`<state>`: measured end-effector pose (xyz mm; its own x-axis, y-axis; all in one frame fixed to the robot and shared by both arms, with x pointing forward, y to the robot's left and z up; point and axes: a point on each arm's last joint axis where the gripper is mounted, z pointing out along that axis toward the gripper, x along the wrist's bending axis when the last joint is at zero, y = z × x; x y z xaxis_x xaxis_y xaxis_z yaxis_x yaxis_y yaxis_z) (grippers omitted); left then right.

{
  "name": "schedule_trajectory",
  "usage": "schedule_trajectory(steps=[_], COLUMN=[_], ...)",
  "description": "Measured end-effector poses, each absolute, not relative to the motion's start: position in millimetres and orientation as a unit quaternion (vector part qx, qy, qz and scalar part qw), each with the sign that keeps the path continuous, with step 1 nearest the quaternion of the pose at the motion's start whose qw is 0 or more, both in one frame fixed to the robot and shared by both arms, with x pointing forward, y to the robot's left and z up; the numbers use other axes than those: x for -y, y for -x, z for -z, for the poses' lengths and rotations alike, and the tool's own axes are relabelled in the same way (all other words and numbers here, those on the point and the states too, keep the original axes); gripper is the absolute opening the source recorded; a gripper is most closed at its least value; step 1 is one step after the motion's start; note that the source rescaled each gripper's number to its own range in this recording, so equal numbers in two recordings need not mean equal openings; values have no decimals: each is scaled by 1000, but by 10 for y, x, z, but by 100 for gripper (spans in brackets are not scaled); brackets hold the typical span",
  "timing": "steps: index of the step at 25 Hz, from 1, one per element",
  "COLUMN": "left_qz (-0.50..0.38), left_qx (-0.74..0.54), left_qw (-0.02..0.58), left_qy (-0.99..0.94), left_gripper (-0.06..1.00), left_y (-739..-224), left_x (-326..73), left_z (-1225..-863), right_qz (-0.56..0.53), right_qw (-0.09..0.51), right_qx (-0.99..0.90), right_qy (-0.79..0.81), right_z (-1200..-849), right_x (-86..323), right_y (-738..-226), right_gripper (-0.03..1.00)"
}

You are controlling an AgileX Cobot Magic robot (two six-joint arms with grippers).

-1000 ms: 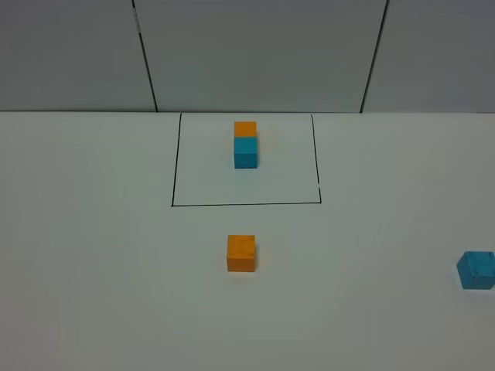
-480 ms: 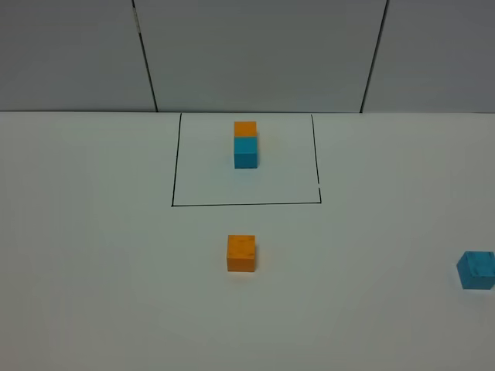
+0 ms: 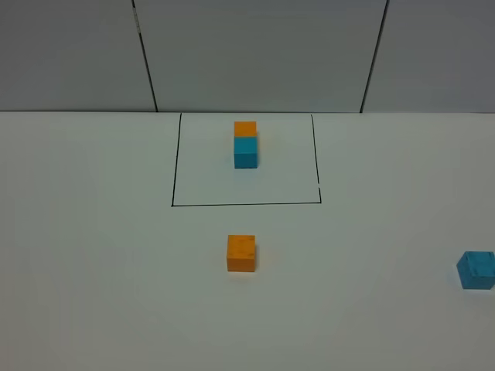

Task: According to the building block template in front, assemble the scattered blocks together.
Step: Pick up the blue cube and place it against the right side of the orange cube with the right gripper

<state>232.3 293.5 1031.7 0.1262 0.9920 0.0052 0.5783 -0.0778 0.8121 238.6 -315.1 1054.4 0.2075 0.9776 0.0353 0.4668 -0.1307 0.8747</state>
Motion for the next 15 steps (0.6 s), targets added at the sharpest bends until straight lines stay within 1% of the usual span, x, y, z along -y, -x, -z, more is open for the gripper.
schedule_trajectory(steps=[2,5,7,9,11,15], left_qz=[-303,-303,-303,-303,-303,-303], left_qx=[-587,-587,-587,-587,-587,-587], left_qw=[341,341,341,341,341,341], left_qy=[-669,-669,-669,-669,-669,-669], left_gripper=[80,80,80,80,80,80], left_y=[-2323,-2323,-2323,-2323,-2323,-2323], left_x=[-2935,-2935,-2935,-2935,-2935,-2935], left_z=[-10317,-10317,-10317,-10317,-10317,-10317], right_qz=[-308,-249,-204,-160,-125,-71], right_qw=[395,401,391,368,345,303], right_qx=[-563,-621,-664,-705,-738,-802], right_qy=[-658,-626,-604,-585,-566,-509], right_z=[-10603,-10726,-10786,-10817,-10823,-10791], right_x=[3157,3170,3173,3170,3165,3143], right_y=[-2431,-2627,-2849,-3140,-3436,-4036], right_gripper=[58,58,58,61,69,92])
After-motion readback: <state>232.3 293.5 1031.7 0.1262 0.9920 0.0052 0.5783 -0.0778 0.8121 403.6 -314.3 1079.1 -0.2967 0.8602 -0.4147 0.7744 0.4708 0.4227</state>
